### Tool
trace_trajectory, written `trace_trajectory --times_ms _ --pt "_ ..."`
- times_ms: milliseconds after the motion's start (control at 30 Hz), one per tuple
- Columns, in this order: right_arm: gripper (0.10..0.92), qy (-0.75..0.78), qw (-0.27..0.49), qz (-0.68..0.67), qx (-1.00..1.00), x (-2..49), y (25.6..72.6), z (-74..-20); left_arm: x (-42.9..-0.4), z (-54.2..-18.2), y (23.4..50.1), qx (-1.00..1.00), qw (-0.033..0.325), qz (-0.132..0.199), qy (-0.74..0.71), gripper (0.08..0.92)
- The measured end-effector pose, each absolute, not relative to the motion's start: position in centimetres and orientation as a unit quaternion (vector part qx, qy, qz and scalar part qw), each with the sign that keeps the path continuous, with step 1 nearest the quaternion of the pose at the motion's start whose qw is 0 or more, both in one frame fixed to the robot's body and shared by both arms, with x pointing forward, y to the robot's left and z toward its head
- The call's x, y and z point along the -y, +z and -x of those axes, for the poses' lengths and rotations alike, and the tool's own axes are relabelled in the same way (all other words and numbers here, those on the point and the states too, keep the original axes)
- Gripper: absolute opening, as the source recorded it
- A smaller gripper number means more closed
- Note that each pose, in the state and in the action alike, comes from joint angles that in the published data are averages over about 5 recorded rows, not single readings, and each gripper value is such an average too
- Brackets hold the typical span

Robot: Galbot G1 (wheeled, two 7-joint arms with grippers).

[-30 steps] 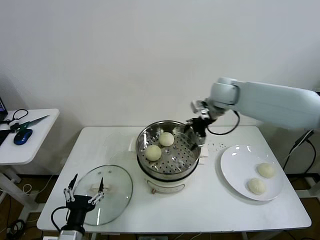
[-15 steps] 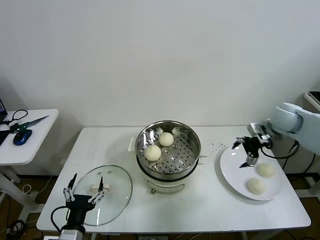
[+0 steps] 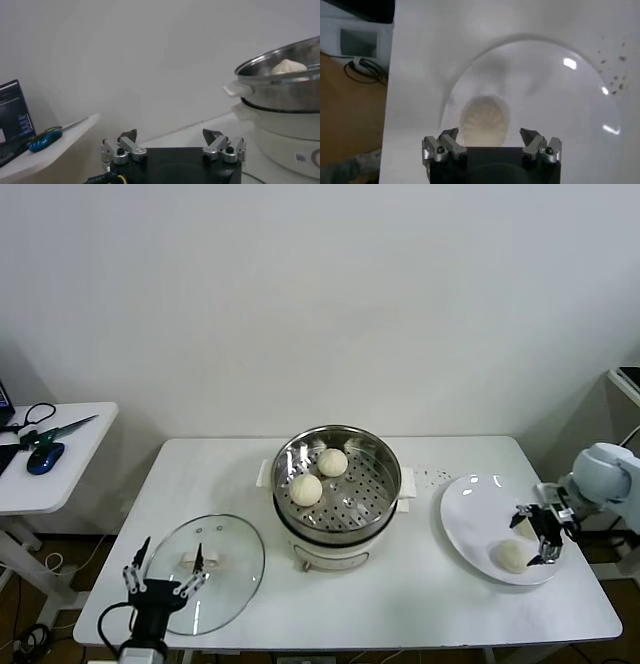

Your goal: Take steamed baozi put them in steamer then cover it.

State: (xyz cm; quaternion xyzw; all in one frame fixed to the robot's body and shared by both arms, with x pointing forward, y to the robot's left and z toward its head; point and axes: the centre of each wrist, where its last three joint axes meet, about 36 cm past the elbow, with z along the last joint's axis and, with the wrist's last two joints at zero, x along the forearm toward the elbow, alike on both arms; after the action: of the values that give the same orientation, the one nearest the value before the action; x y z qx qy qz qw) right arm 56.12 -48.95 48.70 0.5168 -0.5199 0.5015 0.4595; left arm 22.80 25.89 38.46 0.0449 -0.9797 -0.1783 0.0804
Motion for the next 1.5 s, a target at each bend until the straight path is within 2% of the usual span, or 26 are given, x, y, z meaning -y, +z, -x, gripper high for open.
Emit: trace_trajectory --times_ms 600,867,1033,1267,1500 --pt "0.818 0.492 0.468 -0.526 0.512 48.2 45.2 -57.4 -25.9 -23.2 37.7 0.978 0.086 -0.046 -0.185 0.823" --pt "0.703 0.49 0.467 -0.532 0.508 47.8 45.2 -58.1 -25.9 -23.3 37.5 0.978 0.088 -0.045 -0.185 0.823" --pt "0.676 0.49 0.466 -0.534 0.509 48.0 45.5 -58.4 -25.9 -23.3 37.5 0.978 0.088 -0.045 -0.185 0.823" --pt "0.668 0.512 0.434 -0.551 0.496 47.0 48.0 -60.1 -25.8 -23.3 37.4 0.978 0.089 -0.043 -0.185 0.823" --pt "0.662 0.589 0.357 -0.581 0.434 43.0 54.8 -63.7 -25.6 -23.5 37.6 0.978 0.088 -0.04 -0.187 0.823"
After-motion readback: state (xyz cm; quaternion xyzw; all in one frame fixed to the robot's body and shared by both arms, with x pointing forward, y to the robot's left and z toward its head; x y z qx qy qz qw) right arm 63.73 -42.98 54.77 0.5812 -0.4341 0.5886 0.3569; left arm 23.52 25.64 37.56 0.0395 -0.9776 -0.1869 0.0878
